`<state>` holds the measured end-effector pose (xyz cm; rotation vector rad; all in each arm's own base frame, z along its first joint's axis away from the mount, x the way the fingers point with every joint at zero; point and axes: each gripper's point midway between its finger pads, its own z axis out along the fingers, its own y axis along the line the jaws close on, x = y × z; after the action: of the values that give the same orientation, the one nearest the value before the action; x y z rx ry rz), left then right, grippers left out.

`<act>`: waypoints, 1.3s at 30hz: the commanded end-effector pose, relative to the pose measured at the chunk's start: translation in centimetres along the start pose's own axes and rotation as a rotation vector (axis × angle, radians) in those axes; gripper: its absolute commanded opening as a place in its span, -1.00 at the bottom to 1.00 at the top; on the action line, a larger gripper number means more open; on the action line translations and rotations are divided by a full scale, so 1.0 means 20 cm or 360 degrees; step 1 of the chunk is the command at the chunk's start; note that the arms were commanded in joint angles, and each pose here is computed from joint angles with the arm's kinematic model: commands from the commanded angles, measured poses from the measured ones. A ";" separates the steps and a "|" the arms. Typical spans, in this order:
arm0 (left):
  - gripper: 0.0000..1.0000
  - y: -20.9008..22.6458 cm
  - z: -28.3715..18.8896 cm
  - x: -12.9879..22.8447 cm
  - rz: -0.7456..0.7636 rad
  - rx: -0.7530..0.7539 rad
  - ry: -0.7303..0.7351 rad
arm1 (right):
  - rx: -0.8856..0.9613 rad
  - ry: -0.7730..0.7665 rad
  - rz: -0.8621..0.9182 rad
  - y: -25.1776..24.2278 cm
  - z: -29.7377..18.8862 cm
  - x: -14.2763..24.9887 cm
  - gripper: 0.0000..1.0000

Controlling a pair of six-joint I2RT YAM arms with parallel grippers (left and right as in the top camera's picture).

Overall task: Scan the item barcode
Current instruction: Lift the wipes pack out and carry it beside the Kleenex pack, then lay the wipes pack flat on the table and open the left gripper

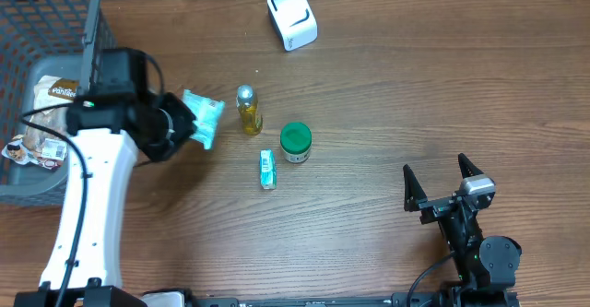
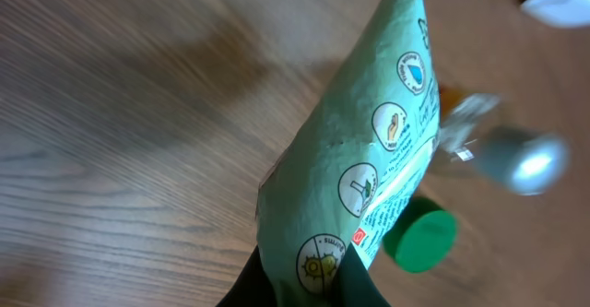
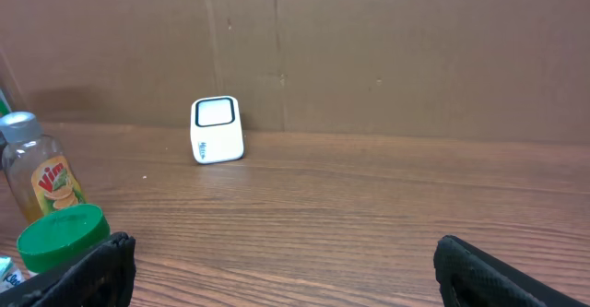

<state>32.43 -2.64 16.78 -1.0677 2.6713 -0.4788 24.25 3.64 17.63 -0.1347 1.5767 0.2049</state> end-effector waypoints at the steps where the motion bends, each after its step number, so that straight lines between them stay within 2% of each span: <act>1: -0.91 0.05 0.12 0.09 -0.0069 -0.0085 0.0003 | 0.0005 -0.0005 -0.0003 0.00 0.00 0.01 1.00; 9: -0.91 0.16 0.30 0.17 -0.0181 -0.0256 -0.0099 | 0.0005 -0.0005 -0.0004 0.00 0.00 0.01 1.00; 17: -0.91 0.14 0.40 0.28 -0.0072 -0.0248 -0.0060 | 0.0005 -0.0004 -0.0004 0.00 0.00 0.01 1.00; 28: -0.90 0.24 0.50 0.40 -0.0087 -0.0309 -0.0005 | 0.0005 -0.0004 -0.0004 0.00 0.00 0.01 1.00; 33: -0.75 0.25 0.51 0.41 -0.0085 -0.0309 0.0016 | 0.0005 -0.0005 -0.0003 0.00 0.00 0.01 1.00; 39: -0.55 0.26 0.51 0.42 0.0062 -0.0322 0.0033 | 0.0005 -0.0005 -0.0003 0.00 0.00 0.01 1.00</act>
<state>26.90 -7.19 4.76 -1.1575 2.7706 -0.2365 24.24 3.64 17.64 -0.1344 1.5763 0.2051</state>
